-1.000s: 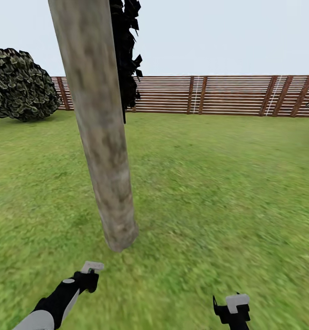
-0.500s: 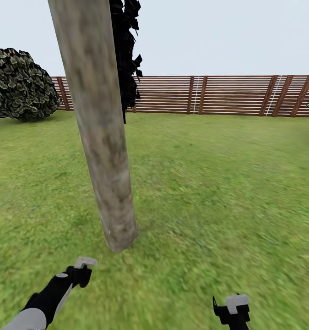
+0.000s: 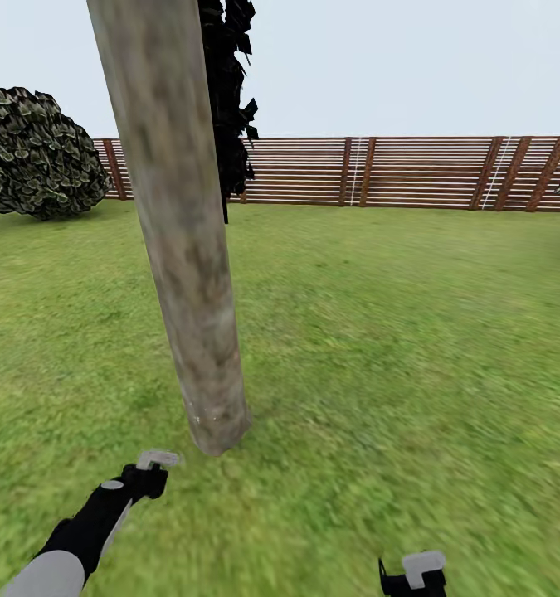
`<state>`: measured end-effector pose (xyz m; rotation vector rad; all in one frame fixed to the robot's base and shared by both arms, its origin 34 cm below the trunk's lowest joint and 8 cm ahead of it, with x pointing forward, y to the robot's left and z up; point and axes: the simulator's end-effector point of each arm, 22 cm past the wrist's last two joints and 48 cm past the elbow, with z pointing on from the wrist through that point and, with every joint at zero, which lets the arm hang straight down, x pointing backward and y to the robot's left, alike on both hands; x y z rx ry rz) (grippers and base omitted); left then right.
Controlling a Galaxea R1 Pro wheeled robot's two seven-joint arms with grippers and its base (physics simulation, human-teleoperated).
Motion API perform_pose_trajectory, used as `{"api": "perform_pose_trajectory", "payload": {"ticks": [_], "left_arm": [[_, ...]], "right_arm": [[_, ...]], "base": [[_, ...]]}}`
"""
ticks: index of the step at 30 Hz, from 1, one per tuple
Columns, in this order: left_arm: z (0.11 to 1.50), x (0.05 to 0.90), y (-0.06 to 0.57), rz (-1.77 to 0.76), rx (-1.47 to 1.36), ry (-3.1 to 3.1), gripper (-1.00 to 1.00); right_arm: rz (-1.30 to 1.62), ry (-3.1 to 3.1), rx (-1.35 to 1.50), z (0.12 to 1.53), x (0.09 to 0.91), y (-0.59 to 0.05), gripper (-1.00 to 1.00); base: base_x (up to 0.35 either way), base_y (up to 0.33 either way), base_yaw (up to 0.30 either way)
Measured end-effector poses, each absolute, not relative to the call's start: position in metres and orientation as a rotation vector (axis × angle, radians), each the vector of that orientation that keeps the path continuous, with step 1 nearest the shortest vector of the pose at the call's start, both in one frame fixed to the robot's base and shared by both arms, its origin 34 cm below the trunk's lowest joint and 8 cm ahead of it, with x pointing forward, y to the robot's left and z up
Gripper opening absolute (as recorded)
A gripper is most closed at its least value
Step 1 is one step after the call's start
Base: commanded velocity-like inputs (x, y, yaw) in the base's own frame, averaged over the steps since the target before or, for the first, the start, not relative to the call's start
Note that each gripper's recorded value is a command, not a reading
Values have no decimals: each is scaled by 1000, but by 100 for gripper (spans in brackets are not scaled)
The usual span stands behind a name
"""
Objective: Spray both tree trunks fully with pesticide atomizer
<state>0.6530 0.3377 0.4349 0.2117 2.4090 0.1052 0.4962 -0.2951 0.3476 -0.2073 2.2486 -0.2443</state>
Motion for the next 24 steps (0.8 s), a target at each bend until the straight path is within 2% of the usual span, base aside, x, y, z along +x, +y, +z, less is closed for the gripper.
{"api": "perform_pose_trajectory", "payload": {"ticks": [3, 10, 15, 18, 21, 24], "left_arm": [[434, 659, 280, 17, 252, 2396, -100], [466, 680, 296, 57, 246, 2364, -100], [470, 683, 238, -24, 345, 2361, -100], [468, 681, 247, -9, 346, 2371, -100], [468, 678, 306, 93, 329, 2387, -100], [467, 676, 314, 101, 322, 2391, -100]], "right_arm": [[-234, 2255, -206, 346, 494, -290, 100], [-231, 2257, -206, 345, 494, -287, 100], [-231, 2259, -203, 345, 493, -287, 100], [-230, 2260, -203, 345, 493, -287, 100], [-230, 2260, -203, 345, 493, -287, 100], [-230, 2260, -203, 345, 493, -287, 100]], "base": [[0, 0, 0], [0, 0, 0], [0, 0, 0], [0, 0, 0], [0, 0, 0], [0, 0, 0]]}}
